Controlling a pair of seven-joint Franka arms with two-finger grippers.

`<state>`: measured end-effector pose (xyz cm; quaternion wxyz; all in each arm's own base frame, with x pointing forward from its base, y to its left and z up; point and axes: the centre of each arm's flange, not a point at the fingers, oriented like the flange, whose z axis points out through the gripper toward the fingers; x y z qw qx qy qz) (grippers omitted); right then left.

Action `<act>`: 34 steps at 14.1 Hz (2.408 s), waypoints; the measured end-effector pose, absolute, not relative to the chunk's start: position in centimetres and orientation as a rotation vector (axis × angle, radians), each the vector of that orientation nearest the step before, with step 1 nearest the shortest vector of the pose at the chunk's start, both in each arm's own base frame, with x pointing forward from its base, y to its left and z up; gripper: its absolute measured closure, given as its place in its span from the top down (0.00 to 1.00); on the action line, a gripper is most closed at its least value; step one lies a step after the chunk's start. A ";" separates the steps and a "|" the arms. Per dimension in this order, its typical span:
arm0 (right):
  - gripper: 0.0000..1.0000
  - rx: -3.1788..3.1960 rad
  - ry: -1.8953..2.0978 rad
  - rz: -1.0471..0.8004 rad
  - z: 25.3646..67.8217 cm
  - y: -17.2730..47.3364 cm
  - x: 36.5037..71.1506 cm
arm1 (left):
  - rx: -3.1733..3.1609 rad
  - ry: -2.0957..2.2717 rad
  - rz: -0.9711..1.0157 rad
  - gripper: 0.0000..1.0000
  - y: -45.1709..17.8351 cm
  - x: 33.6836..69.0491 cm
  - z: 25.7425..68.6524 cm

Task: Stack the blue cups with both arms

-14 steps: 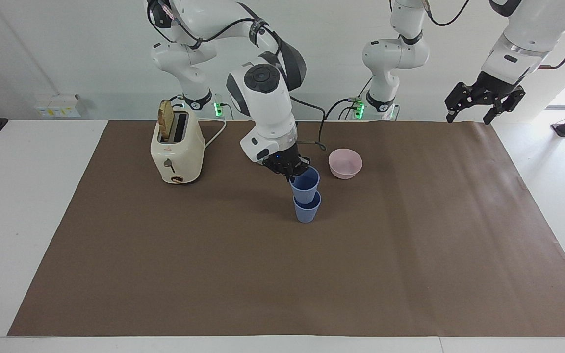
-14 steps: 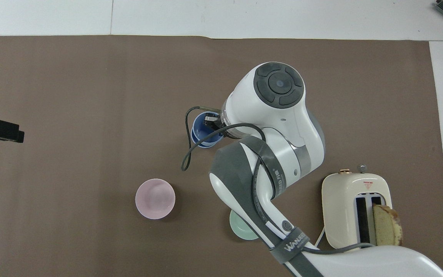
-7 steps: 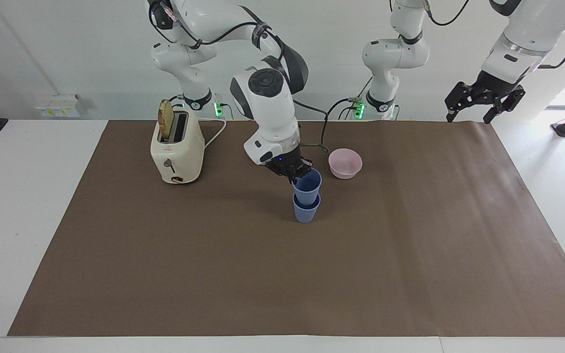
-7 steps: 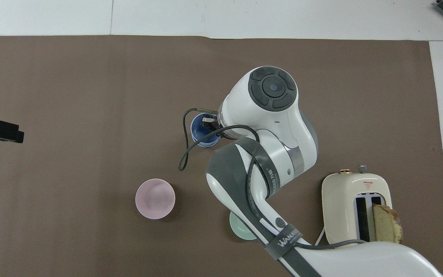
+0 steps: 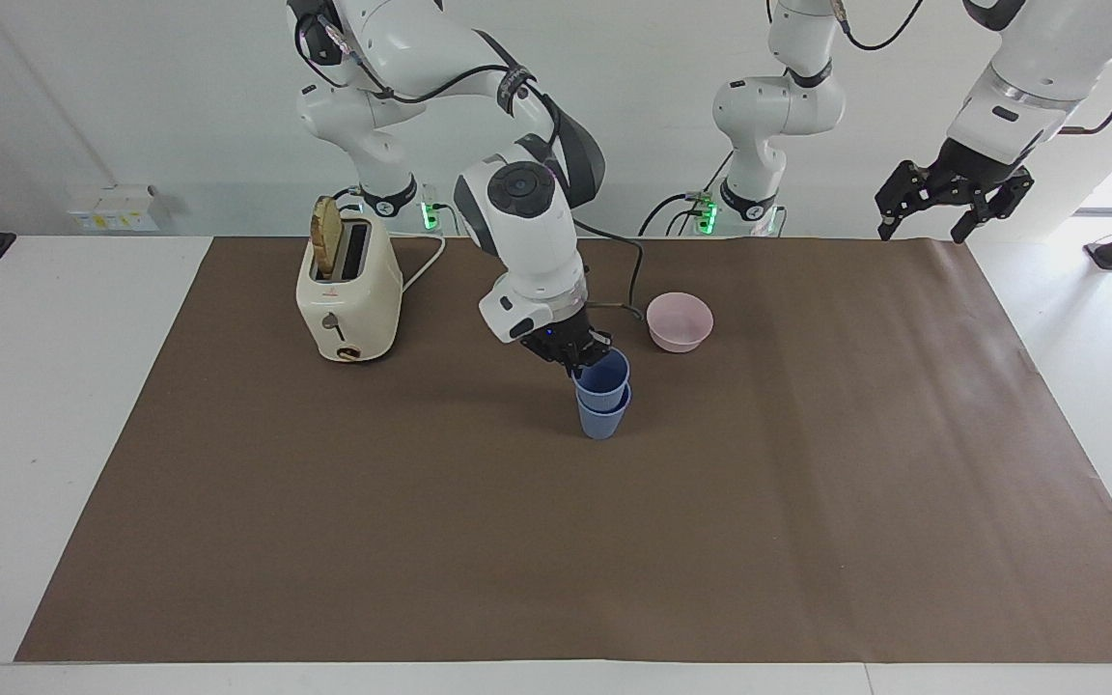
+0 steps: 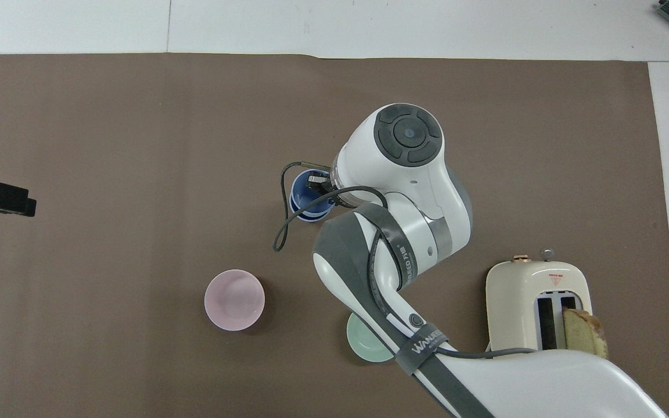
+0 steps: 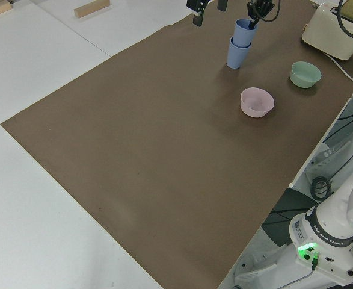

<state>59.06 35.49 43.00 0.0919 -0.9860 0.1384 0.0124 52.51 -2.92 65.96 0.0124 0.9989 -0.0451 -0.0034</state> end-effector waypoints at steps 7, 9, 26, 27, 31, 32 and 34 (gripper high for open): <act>0.05 -2.930 0.415 0.042 41.5 35.7 59.3 | 3.114 -0.141 -0.014 1.00 -2.9 52.4 66.0; 0.05 -2.932 0.416 0.047 41.3 35.7 59.3 | 3.114 -0.141 -0.014 1.00 -2.9 52.4 66.0; 1.00 -2.902 0.495 -0.012 47.3 31.3 61.6 | 3.114 -0.136 -0.012 1.00 -2.9 52.4 66.0; 1.00 -2.898 0.512 -0.023 48.9 29.8 62.0 | 3.114 -0.134 -0.015 1.00 -2.9 52.4 66.0; 1.00 -2.911 0.456 -0.065 53.4 22.5 63.0 | 3.114 -0.133 -0.044 1.00 -2.8 52.1 65.9; 1.00 -2.921 0.429 -0.065 54.2 21.0 63.0 | 3.114 -0.131 -0.039 1.00 -2.8 52.2 65.9; 1.00 -2.941 0.366 -0.056 55.8 17.8 62.9 | 3.114 -0.128 -0.027 1.00 -2.8 52.2 66.0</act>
